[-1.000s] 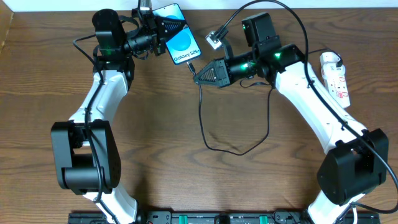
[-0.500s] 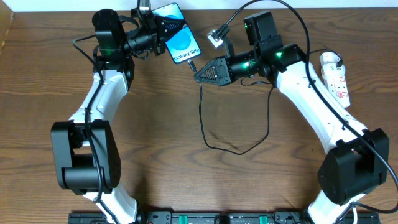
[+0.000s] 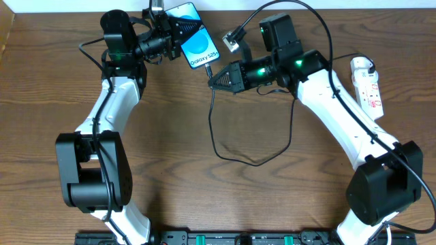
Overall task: Plug charger to phone and switch on socket
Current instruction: 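Push the USB-C plug into the phone's port with the right gripper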
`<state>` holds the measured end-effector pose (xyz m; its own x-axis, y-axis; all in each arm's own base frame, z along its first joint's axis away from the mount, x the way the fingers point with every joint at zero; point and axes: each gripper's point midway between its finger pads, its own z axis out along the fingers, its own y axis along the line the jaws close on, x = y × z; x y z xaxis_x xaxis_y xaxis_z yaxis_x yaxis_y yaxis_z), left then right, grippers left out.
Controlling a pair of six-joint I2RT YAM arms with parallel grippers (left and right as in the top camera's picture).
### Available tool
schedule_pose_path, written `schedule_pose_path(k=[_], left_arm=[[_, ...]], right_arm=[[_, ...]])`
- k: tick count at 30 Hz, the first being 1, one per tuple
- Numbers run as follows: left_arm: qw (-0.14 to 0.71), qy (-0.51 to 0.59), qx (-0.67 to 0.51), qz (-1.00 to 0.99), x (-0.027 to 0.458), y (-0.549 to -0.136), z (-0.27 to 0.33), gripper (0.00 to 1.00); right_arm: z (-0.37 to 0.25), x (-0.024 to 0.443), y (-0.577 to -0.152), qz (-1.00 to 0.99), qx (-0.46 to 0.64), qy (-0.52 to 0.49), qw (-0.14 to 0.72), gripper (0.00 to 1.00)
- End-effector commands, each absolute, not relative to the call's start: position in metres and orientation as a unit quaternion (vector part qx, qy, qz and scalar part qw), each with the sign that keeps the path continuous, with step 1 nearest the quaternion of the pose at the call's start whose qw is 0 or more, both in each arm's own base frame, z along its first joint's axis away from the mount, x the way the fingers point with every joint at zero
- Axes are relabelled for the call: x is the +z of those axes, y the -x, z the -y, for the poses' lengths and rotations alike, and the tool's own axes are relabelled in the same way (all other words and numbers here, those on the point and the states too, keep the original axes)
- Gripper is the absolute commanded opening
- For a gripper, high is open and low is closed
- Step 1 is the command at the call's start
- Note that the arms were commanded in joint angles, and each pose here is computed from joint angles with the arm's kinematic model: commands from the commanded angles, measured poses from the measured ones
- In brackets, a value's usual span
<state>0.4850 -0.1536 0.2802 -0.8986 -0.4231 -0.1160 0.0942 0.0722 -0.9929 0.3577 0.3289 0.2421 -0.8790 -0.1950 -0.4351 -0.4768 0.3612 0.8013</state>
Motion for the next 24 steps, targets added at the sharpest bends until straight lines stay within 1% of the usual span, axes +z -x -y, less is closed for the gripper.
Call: schedule_pose_path(k=[1, 9, 24], left_arm=[[0.212, 0.066, -0.675, -0.703, 0.306, -0.472, 0.159, 0.07], [0.222, 0.048, -0.672, -0.705, 0.305, -0.470, 0.160, 0.07], [0.215, 0.030, -0.674, -0.706, 0.305, -0.465, 0.162, 0.07]], right_arm=[[-0.328, 0.248, -0.361, -0.817, 0.524, 0.195, 0.144, 0.01], [-0.325, 0.249, -0.364, -0.817, 0.524, 0.189, 0.147, 0.01], [-0.319, 0.252, -0.372, -0.815, 0.526, 0.185, 0.157, 0.01]])
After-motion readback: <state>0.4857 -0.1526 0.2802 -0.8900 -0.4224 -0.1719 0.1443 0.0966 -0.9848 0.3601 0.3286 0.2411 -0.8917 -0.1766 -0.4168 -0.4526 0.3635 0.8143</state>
